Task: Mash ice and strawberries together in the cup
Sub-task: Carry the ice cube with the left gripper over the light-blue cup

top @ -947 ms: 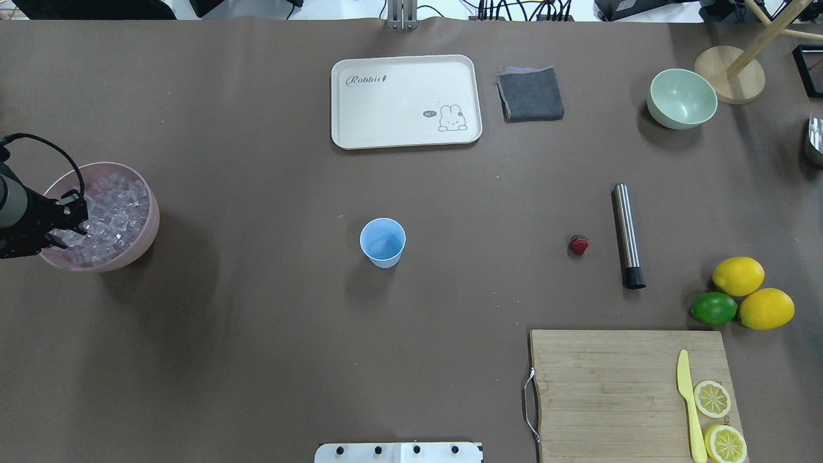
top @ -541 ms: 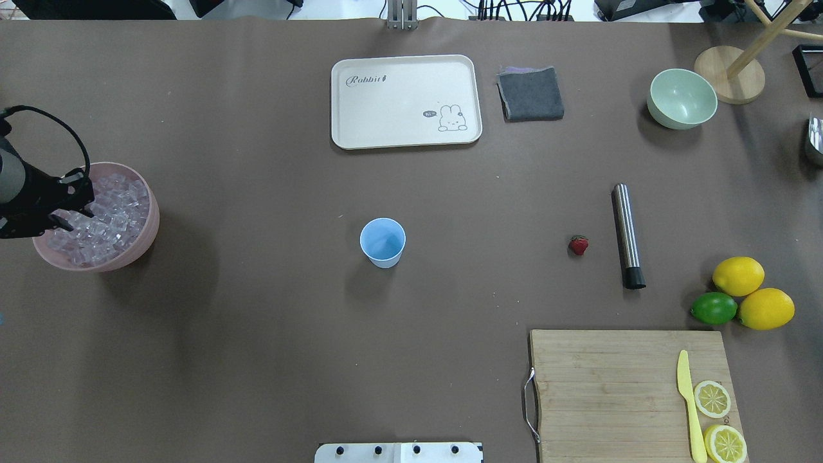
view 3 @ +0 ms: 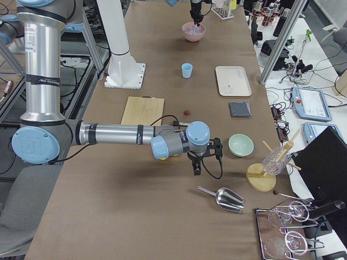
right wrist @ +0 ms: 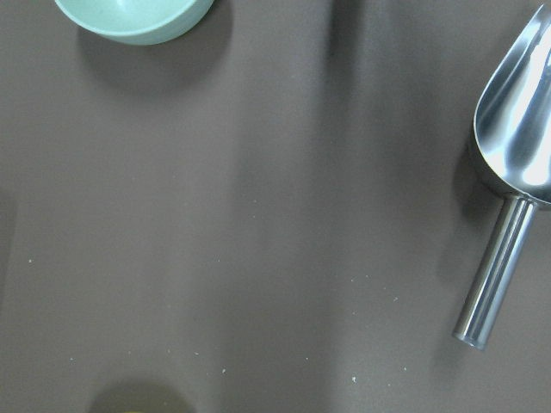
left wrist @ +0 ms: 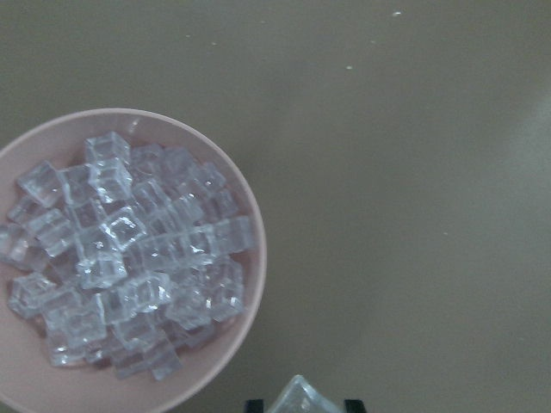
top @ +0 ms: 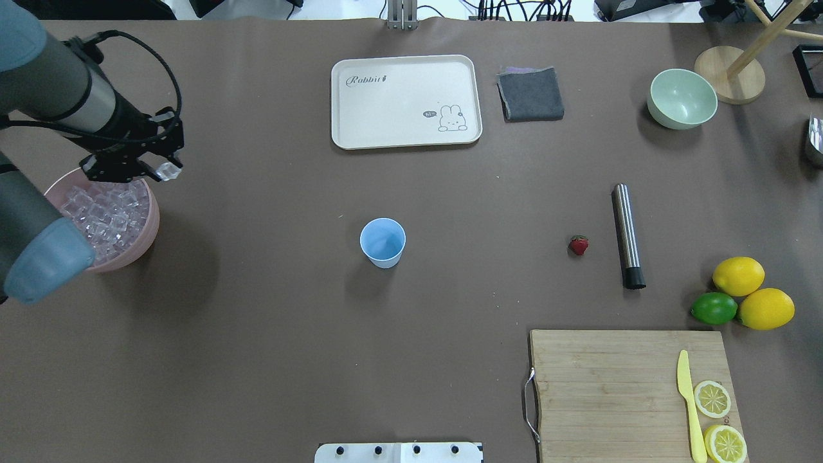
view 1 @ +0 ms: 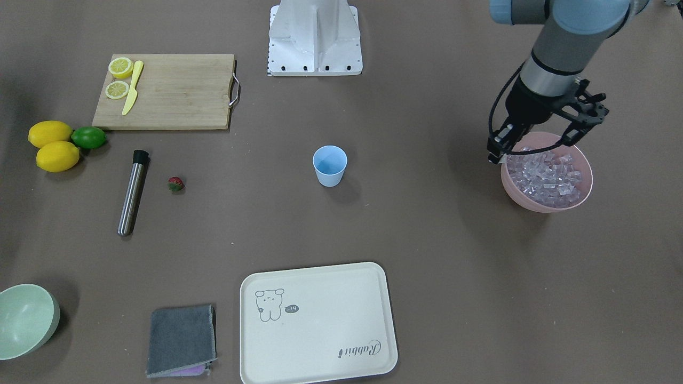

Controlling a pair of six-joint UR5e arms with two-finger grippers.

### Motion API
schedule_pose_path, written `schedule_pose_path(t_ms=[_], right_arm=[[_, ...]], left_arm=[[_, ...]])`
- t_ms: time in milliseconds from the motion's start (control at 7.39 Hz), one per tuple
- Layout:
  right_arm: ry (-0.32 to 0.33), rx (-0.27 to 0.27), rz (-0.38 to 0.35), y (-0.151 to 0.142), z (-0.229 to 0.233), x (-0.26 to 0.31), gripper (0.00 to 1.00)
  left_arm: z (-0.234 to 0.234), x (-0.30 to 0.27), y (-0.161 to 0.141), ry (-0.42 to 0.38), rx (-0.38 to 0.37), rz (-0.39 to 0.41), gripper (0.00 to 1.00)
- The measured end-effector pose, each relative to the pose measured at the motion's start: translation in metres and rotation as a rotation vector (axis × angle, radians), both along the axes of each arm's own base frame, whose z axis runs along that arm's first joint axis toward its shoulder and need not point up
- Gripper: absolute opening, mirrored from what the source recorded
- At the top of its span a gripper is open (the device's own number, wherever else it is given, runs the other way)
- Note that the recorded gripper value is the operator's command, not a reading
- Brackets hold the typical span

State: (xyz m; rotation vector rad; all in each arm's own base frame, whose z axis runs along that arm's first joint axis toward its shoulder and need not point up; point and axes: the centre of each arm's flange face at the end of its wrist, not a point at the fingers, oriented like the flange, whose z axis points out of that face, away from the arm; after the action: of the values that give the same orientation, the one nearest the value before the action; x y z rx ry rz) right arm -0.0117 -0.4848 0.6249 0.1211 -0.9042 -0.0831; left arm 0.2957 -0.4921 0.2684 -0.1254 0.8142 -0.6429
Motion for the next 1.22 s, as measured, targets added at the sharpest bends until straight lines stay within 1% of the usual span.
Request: schedule_pose_path(t_ms=[406, 677, 947, 1218], right_arm=[[-0.016, 0.011, -0.023, -0.004, -0.007, -0.011, 1.0], [-0.018, 0.016, -0.033, -0.005, -0.008, -0.016, 1.0], [-0.018, 0.017, -0.035, -0.005, -0.008, -0.017, 1.0], [-0.018, 0.015, -0.036, -0.005, -0.008, -0.017, 1.0]], left_arm=[[-0.074, 0.073, 0.003, 0.059, 0.065, 0.095, 0.0], [-0.112, 0.126, 0.006, 0.083, 0.115, 0.147, 0.0], [-0.124, 0.185, 0.003, 0.115, 0.17, 0.183, 0.0], [-0.121, 0.216, 0.01, 0.127, 0.188, 0.205, 0.0]])
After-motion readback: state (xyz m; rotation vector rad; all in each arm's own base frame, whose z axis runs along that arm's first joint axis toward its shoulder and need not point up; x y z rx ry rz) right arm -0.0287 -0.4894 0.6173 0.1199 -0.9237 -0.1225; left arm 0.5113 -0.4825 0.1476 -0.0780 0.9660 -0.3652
